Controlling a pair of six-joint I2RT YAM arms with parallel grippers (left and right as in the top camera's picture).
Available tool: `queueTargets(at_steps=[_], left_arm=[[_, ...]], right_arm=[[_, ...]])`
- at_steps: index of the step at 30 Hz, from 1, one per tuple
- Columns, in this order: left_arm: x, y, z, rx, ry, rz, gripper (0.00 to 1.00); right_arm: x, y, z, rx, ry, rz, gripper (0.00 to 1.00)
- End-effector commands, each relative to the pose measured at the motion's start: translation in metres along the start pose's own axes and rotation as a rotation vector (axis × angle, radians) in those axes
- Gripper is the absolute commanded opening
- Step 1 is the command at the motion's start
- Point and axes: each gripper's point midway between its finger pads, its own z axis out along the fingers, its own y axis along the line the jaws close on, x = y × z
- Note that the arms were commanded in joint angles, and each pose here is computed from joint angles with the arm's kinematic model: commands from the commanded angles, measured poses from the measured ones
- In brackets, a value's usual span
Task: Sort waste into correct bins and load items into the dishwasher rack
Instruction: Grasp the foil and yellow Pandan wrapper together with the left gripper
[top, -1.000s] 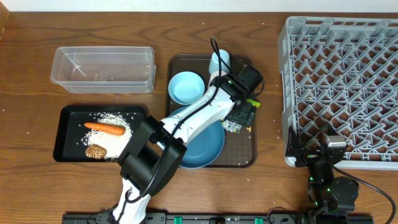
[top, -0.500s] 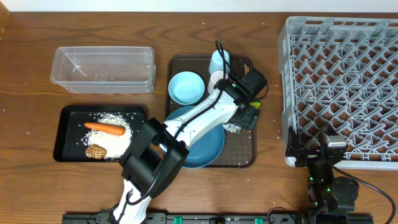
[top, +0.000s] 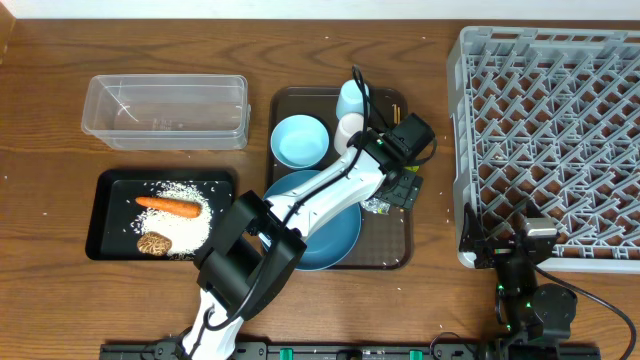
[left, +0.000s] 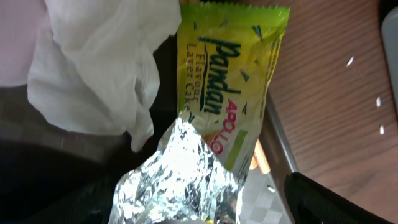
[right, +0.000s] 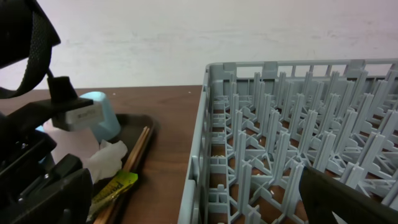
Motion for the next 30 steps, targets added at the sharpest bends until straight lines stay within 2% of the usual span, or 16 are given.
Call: queueTargets(at_steps=[1,16,20,27,30], left_arm=[[0.004,0.006,0.011,-0.022,0.013,0.015,0.88],[0.014,0.01,0.033,-0.041,0.061,0.015,0.86],[0.014,0.011,0.033,-0.044,0.06,0.014,0.66],[0.011,0.009,0.025,-0.038,0.045,0.014,0.56],[0.006,0.007,0.015,-0.03,0.022,0.014,0.47]], right_arm=[[0.0,-0.005,0.0,0.02,-0.003,-0.001,0.99],[0.0,-0.005,0.0,0.02,-0.003,-0.001,0.99],[0.0,-0.005,0.0,0.02,-0.003,-0.001,0.99],[0.0,-0.005,0.0,0.02,-0.003,-0.001,0.99],[0.0,-0.005,0.0,0.02,-0.003,-0.001,0.99]])
